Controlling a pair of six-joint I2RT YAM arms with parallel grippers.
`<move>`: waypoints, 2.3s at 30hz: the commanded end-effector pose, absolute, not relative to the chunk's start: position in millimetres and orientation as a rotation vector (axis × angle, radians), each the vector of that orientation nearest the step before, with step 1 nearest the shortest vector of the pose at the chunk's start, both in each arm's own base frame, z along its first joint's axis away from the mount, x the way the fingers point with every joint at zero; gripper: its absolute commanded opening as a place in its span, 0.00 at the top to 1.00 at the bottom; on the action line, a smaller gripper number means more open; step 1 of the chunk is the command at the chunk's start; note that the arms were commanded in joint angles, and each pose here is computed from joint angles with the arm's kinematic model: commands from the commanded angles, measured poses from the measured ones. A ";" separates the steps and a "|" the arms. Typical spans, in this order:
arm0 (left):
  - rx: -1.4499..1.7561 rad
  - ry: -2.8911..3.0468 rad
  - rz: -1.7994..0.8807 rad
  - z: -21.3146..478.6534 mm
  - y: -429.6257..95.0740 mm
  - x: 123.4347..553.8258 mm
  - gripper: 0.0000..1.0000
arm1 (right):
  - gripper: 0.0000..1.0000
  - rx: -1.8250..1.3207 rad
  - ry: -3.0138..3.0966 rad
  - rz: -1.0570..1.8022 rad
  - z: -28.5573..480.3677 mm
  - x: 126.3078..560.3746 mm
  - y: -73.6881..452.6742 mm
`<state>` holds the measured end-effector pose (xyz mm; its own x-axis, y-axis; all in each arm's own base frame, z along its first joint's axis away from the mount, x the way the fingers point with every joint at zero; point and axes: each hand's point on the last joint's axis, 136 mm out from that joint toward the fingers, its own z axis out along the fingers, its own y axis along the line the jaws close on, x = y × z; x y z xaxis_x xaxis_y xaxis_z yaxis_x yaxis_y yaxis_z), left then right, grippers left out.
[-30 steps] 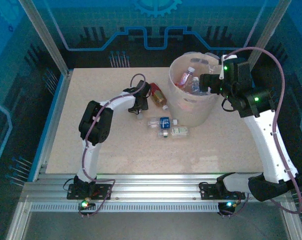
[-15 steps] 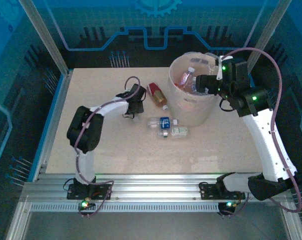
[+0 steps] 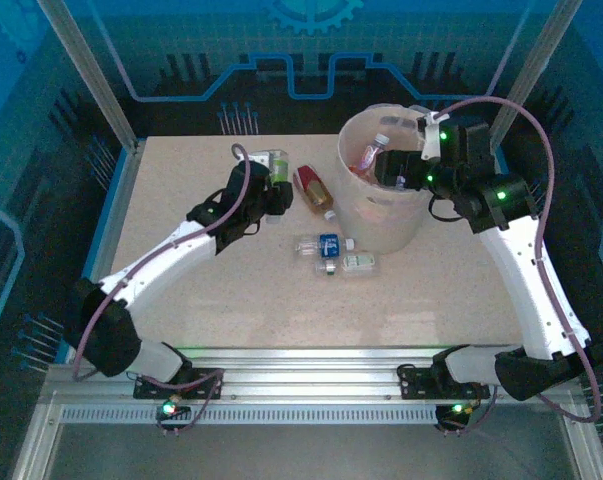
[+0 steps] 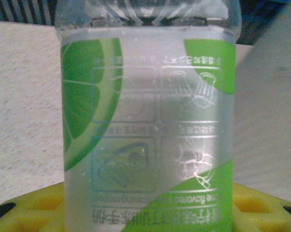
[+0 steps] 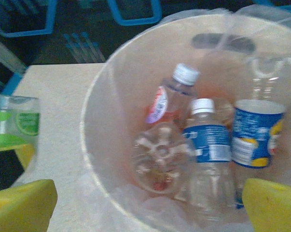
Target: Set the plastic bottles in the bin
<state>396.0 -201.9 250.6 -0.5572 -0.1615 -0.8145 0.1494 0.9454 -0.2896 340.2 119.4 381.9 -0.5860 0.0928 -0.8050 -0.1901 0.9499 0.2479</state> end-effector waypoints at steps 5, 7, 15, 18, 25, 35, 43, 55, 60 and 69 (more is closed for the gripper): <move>0.260 1.883 -0.676 305.9 -254.3 356.2 0.62 | 0.00 -0.247 2.088 0.823 398.4 334.0 187.1; 0.294 1.851 -0.729 312.0 -263.0 347.4 0.62 | 0.00 -0.276 2.079 0.887 399.3 333.9 198.5; 0.417 1.773 -0.825 326.4 -289.5 324.1 0.61 | 0.00 -0.358 2.108 0.963 388.0 337.1 234.9; 0.455 1.747 -0.851 331.1 -297.6 317.4 0.61 | 0.00 -0.372 2.137 0.947 380.6 338.8 245.4; 0.503 1.714 -0.876 338.5 -308.2 307.5 0.61 | 0.01 -0.408 2.179 0.923 367.5 341.5 265.5; 0.507 1.707 -0.867 341.2 -308.7 305.3 0.55 | 0.34 -0.400 2.190 0.910 365.5 345.5 270.2; 0.471 1.674 -0.848 354.2 -296.5 300.0 0.01 | 0.54 -0.337 2.150 0.872 383.6 356.2 253.0; 0.371 1.588 -0.774 366.1 -254.5 282.9 0.01 | 0.55 0.000 1.930 0.829 453.8 404.0 170.0; 0.349 1.600 -0.745 360.7 -245.9 281.7 0.01 | 0.54 0.167 1.866 0.693 463.3 419.4 131.2; 0.334 1.621 -0.736 352.1 -243.2 282.3 0.01 | 0.53 0.415 1.793 0.562 453.8 438.7 82.9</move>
<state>284.5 -247.7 344.8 -0.2303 -0.1770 -0.9569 0.6032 0.7456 -0.2831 434.4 103.9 437.5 -0.3896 0.4793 -0.7865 -0.0609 0.8386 0.5413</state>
